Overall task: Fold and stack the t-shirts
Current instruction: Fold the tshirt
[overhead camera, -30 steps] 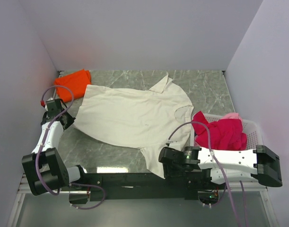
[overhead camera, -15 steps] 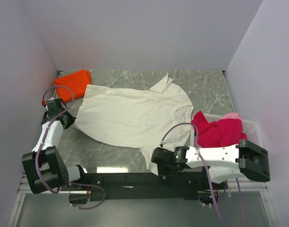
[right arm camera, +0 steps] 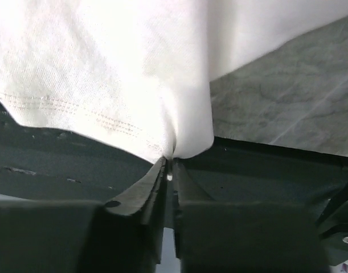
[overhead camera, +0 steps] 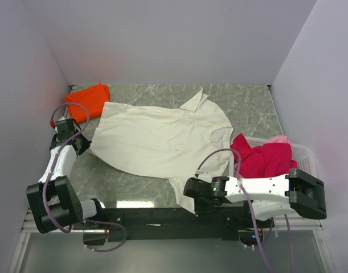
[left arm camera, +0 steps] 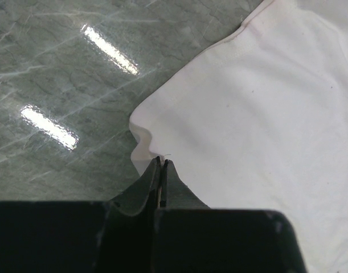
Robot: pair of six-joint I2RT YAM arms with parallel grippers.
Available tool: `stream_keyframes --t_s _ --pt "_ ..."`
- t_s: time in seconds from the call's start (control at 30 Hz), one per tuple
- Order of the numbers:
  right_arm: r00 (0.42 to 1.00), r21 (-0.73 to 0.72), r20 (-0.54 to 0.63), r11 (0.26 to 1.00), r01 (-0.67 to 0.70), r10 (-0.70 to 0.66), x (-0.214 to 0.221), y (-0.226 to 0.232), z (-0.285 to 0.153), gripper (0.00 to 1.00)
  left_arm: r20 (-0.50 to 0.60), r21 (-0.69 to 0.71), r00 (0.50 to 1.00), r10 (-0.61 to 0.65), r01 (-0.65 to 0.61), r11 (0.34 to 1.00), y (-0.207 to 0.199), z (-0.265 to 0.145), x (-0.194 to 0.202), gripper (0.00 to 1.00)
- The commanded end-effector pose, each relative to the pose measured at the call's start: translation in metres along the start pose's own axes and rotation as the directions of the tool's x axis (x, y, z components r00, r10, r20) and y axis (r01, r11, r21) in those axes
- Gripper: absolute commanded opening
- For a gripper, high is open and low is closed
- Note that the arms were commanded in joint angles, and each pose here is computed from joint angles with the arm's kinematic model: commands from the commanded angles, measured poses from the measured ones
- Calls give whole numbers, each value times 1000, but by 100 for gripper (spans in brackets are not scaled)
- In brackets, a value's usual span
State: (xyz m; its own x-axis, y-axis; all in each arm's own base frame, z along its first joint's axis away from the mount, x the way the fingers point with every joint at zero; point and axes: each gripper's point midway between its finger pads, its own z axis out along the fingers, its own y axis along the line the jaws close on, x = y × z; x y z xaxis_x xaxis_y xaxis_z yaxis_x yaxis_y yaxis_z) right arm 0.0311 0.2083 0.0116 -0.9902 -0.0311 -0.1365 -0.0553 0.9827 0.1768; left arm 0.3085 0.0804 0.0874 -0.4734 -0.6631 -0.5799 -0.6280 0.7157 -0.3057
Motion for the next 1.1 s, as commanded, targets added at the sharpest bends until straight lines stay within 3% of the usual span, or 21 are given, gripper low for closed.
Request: stream_keyframes --t_s 0.0,0.07,0.33,0.53,0.87,1.07 --pt "999 -27 -26 999 -43 42 8 -1 -1 9 29 26 1000 -1 1 1000 -5 -1 -8 1" --pt "999 -40 -17 998 -43 42 5 0 -9 0 28 29 1000 -6 5 1000 -6 -2 -8 1" --pt "993 -97 110 995 -29 40 -27 8 -73 0 63 47 997 -44 41 998 -15 -19 -28 1" --pt "987 -140 140 988 -62 81 -30 -4 -112 0 92 52 993 -75 70 996 -14 -42 -44 1" --pt "990 -152 113 986 -61 78 -21 -18 -141 0 139 45 982 -124 119 992 2 -79 -44 1" --pt "991 -186 93 979 -78 97 -16 -22 -160 0 228 -20 964 -135 143 990 20 -107 -50 1"
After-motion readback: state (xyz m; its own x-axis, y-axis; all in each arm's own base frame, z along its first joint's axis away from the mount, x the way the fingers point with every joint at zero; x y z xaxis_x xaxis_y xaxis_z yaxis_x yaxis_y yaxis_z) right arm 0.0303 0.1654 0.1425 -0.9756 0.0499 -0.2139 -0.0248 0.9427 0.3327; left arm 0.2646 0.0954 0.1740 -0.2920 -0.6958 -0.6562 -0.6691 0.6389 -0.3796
